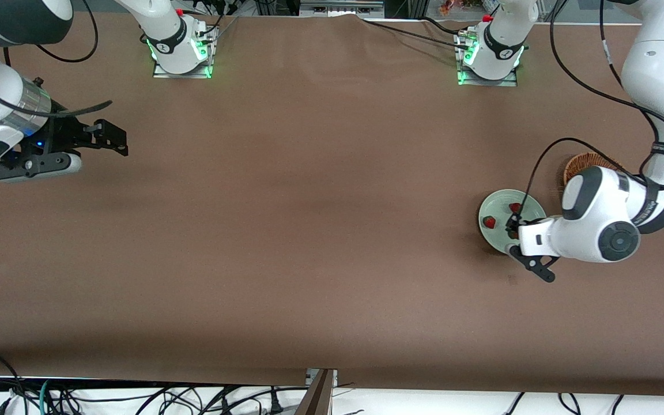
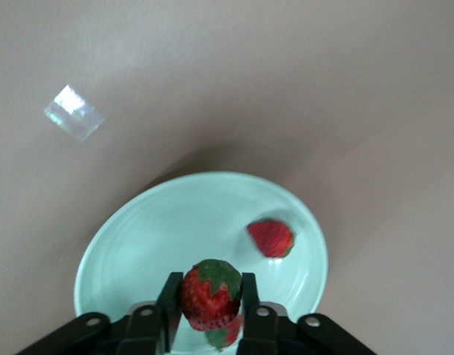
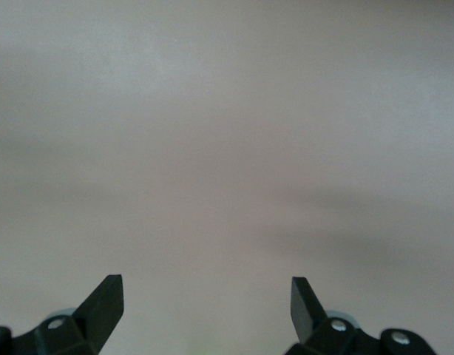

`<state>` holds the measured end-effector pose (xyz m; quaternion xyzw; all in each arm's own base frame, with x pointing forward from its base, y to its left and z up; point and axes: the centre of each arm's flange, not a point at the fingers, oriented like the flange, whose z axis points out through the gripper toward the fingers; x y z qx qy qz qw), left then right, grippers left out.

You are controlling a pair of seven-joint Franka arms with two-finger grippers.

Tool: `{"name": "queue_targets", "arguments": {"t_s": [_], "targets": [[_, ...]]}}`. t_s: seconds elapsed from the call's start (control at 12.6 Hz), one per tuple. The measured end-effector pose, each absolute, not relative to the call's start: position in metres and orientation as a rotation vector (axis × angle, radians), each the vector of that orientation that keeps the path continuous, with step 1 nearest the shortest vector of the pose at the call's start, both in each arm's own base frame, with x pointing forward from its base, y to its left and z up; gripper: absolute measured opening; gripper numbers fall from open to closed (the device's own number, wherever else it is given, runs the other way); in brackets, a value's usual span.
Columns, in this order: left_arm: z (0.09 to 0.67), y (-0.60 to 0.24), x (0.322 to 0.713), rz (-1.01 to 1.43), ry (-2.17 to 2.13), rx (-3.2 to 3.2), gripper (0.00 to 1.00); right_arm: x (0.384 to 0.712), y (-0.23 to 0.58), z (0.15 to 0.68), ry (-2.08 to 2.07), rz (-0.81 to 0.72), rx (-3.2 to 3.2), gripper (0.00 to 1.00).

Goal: Collect all strawberries into plate
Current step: 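Open the left gripper to drop the strawberry onto the plate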

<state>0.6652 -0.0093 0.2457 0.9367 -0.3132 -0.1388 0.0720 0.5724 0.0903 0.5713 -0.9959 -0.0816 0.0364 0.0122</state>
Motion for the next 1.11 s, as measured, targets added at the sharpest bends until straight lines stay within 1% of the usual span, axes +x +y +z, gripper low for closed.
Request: {"name": "queue_targets", "arguments": {"t_s": [0.08, 0.4, 0.48, 0.63, 0.87, 0.95, 1.11], "targets": [[0.244, -0.007, 0.665, -0.417, -0.952, 2.806, 0.52, 0.571, 0.095, 0.573, -0.267, 0.109, -3.107, 1.00], [0.253, -0.020, 0.667, -0.390, -0.979, 2.798, 0.97, 0.568, 0.096, 0.578, -0.271, 0.096, -3.109, 1.00], [0.261, -0.022, 0.669, -0.372, -0.978, 2.807, 1.00, 0.568, 0.094, 0.579, -0.267, 0.092, -3.112, 1.00], [0.289, -0.037, 0.672, -0.318, -0.938, 2.826, 1.00, 0.568, 0.088, 0.589, -0.253, 0.058, -3.116, 1.00], [0.343, -0.066, 0.667, -0.286, -0.896, 2.831, 1.00, 0.570, 0.055, 0.625, -0.167, -0.038, -3.122, 1.00], [0.361, -0.070, 0.666, -0.288, -0.904, 2.837, 1.00, 0.572, 0.044, 0.629, -0.139, -0.051, -3.123, 1.00], [0.389, -0.071, 0.665, -0.318, -0.910, 2.848, 1.00, 0.576, 0.041, 0.620, -0.127, -0.028, -3.124, 1.00]]}}
